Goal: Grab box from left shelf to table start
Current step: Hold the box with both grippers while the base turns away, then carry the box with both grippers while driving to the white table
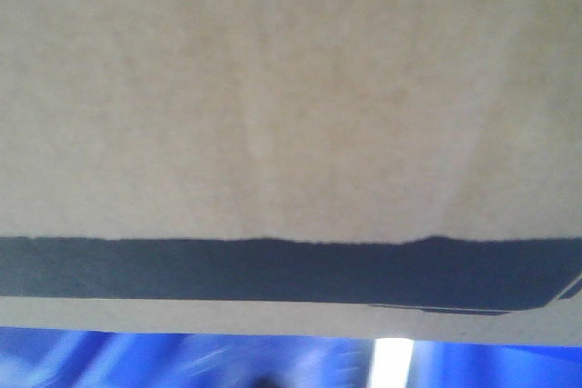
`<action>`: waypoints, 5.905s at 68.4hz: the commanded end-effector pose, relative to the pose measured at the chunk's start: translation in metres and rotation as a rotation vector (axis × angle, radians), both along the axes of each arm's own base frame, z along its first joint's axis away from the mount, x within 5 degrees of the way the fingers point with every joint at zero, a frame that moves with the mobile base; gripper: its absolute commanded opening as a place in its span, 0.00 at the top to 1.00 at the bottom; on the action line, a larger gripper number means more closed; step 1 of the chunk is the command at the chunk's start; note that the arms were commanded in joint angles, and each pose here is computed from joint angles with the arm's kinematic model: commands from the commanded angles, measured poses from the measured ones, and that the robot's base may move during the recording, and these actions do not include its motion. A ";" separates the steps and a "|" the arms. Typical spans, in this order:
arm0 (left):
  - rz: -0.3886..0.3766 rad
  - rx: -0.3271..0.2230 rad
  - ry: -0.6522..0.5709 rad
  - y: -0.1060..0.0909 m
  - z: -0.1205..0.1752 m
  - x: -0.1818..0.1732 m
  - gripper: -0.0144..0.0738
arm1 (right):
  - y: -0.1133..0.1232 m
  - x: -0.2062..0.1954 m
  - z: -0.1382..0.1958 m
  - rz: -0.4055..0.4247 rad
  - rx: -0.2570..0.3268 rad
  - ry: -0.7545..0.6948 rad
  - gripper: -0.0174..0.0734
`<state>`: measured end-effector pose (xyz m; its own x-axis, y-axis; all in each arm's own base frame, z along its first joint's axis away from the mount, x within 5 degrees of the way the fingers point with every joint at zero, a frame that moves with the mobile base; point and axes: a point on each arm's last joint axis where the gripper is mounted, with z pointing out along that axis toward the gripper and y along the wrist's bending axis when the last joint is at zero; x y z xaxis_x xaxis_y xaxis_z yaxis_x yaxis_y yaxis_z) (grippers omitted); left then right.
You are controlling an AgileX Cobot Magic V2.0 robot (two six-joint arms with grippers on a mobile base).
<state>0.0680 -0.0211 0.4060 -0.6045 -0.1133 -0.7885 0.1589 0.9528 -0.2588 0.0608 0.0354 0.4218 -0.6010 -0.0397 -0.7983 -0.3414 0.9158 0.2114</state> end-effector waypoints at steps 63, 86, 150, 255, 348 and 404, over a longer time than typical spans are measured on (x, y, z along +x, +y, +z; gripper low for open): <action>-0.292 -0.155 0.052 -0.019 0.011 -0.018 0.94 | 0.004 0.006 0.029 0.025 0.087 -0.263 0.73; -0.292 -0.156 0.052 -0.019 0.011 -0.018 0.94 | 0.004 0.006 0.029 0.026 0.087 -0.263 0.73; -0.316 -0.181 0.085 -0.022 0.010 -0.021 0.94 | 0.005 0.005 0.027 0.034 0.077 -0.238 0.73; -0.316 -0.181 0.086 -0.022 0.010 -0.021 0.94 | 0.005 0.006 0.026 0.033 0.077 -0.233 0.73; -0.316 -0.181 0.086 -0.022 0.010 -0.021 0.94 | 0.005 0.006 0.026 0.033 0.077 -0.234 0.73; -0.306 -0.160 0.103 -0.020 0.008 -0.022 0.94 | 0.005 0.006 0.026 0.033 0.077 -0.233 0.73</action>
<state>0.0666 -0.0208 0.4058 -0.6107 -0.1174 -0.7831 0.1634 0.9490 -0.2697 0.0597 0.0354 0.4213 -0.6068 -0.0419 -0.7937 -0.3424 0.9150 0.2135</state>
